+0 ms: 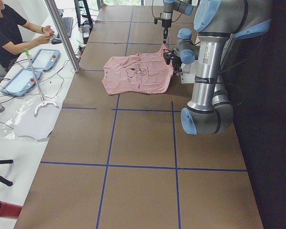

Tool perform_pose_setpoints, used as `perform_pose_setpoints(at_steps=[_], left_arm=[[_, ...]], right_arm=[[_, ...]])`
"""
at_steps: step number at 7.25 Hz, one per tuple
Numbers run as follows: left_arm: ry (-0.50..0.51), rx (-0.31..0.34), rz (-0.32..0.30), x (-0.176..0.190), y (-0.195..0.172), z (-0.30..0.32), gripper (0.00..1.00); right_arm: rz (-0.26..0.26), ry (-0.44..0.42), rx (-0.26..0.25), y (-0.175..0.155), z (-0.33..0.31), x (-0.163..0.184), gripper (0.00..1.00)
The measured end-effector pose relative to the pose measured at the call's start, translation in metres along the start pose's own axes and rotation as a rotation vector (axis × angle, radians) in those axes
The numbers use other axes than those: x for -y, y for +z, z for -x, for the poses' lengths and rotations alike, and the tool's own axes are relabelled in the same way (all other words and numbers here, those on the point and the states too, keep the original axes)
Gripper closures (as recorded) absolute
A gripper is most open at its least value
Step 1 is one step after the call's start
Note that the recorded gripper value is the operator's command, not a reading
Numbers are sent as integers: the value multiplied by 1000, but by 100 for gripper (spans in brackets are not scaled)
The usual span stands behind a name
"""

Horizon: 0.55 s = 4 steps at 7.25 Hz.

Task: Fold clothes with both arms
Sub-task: 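Lift the hem and fold it toward the collar with both grippers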

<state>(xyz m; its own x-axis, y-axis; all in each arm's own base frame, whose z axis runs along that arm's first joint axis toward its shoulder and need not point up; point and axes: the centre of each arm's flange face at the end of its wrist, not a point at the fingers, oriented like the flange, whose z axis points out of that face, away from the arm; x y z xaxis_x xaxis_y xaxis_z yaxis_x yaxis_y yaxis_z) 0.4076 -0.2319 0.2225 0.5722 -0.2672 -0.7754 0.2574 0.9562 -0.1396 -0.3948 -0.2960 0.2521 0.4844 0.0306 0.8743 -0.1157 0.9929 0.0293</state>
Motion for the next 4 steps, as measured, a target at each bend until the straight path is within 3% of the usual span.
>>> perform_pose_setpoints(at_steps=[2,4], left_arm=[[49,25,-117,72,5,-3,100],[49,54,-217,152,35,-13,100]], right_arm=[[-134,-85,-62,0,-17,91,100],[-201,-89,-127,23,-11,172,100]])
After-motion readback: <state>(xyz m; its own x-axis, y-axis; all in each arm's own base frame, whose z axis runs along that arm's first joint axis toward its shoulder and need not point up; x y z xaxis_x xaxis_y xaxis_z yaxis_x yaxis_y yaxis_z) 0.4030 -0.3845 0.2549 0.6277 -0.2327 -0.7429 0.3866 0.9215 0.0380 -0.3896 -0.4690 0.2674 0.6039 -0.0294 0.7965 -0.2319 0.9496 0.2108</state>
